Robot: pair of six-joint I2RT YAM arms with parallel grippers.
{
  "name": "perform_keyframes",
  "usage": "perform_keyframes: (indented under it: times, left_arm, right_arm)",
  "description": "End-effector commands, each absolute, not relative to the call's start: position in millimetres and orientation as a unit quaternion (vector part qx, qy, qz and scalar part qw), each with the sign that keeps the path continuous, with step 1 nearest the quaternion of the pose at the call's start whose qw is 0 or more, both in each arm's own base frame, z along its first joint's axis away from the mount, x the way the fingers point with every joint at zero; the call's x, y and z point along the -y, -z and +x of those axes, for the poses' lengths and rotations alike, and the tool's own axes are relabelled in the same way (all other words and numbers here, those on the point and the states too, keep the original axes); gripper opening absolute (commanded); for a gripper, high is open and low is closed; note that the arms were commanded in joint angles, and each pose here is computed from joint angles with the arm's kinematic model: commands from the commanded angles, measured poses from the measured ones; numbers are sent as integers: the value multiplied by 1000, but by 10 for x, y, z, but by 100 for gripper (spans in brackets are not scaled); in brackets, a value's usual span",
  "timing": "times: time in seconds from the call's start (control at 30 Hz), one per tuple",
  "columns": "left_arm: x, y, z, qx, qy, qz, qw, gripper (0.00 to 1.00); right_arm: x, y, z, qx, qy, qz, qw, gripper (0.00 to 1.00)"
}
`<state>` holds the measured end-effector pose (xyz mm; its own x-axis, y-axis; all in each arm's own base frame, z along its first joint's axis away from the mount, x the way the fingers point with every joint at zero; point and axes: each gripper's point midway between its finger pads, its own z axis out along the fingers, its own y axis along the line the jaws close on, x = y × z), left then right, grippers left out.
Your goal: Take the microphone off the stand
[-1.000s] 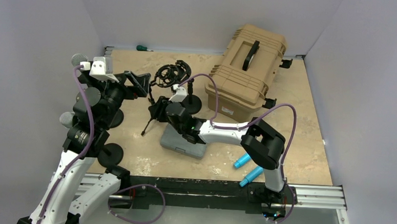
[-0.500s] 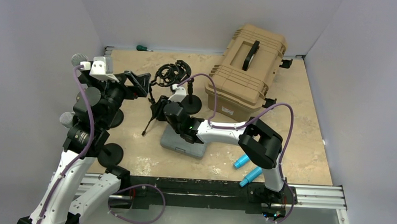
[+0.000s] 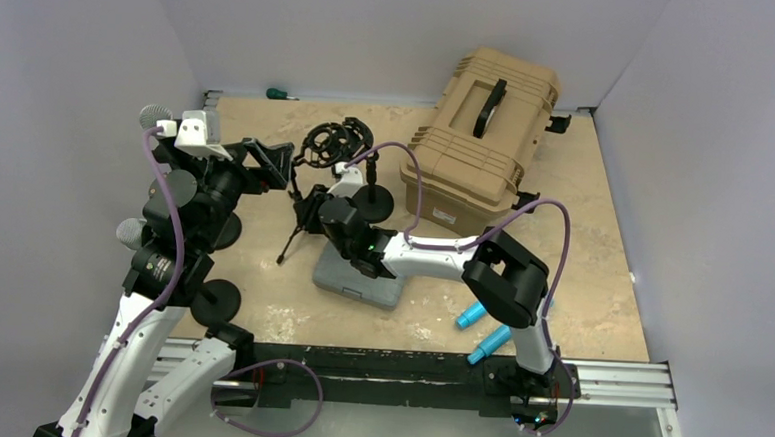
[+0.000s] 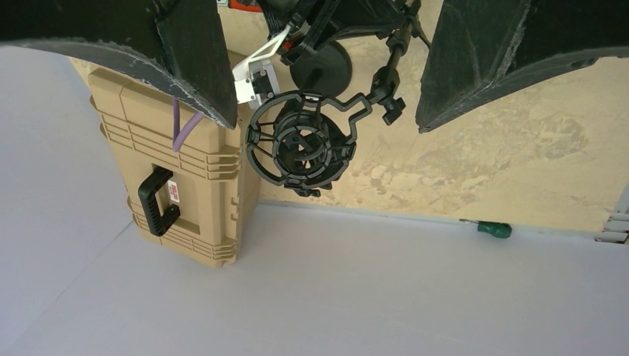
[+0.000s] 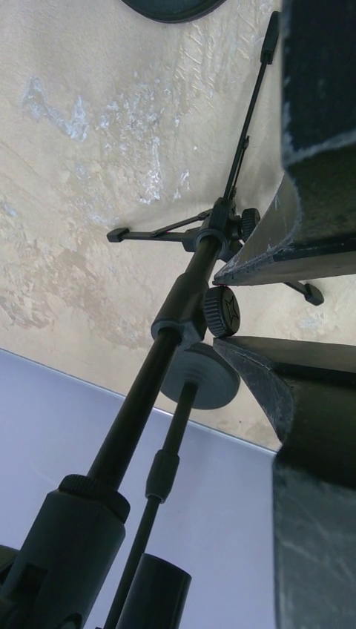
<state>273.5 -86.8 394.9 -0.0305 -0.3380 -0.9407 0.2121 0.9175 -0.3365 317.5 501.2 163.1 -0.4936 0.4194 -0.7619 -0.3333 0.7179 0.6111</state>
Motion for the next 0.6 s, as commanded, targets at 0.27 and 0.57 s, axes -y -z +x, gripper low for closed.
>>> perform_keyframes:
  times: [0.27,0.57]
  left_arm:
    - [820,-4132,2693,-671,201,-53,711,88]
    - [825,-4119,2710,-673,200,-52,710,88]
  right_arm:
    - [-5037,-1888,3351,-731,-370,-45,571,0]
    - [-5394,-1792,3158,-673,-375,-260,582,0]
